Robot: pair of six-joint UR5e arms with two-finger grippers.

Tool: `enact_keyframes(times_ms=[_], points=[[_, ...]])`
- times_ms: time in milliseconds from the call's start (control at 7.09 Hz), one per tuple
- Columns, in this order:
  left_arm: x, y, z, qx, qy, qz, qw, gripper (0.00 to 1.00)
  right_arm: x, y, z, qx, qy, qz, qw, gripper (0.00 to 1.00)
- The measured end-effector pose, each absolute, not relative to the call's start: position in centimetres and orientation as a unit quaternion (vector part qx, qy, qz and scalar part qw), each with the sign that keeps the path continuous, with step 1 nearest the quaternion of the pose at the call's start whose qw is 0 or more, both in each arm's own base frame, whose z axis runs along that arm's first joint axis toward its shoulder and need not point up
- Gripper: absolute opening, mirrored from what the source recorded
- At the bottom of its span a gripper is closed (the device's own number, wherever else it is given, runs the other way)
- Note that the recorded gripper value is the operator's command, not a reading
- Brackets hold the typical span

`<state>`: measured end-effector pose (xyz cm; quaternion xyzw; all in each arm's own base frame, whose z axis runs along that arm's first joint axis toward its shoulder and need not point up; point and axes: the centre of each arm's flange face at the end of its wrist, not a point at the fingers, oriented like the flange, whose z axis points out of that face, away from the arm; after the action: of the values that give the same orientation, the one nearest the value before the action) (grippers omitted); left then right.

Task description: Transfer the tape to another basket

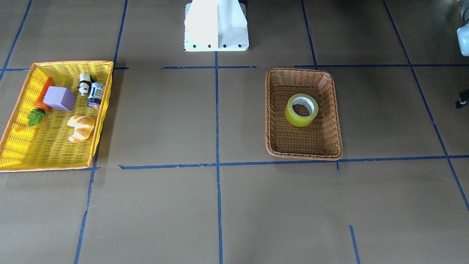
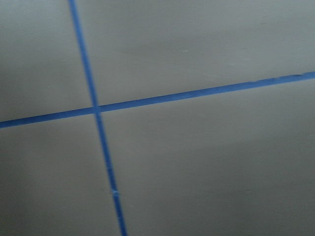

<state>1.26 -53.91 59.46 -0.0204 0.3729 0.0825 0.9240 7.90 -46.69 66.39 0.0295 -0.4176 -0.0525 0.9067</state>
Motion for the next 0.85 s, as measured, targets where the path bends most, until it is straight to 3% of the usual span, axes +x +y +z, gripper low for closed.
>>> enact_keyframes(times_ms=[847], points=[[-5.1, -50.0, 64.8, -0.029, 0.388, 0.017, 0.921, 1.0, 7.9, -46.8, 66.1, 0.025, -0.419, -0.007, 0.908, 1.0]])
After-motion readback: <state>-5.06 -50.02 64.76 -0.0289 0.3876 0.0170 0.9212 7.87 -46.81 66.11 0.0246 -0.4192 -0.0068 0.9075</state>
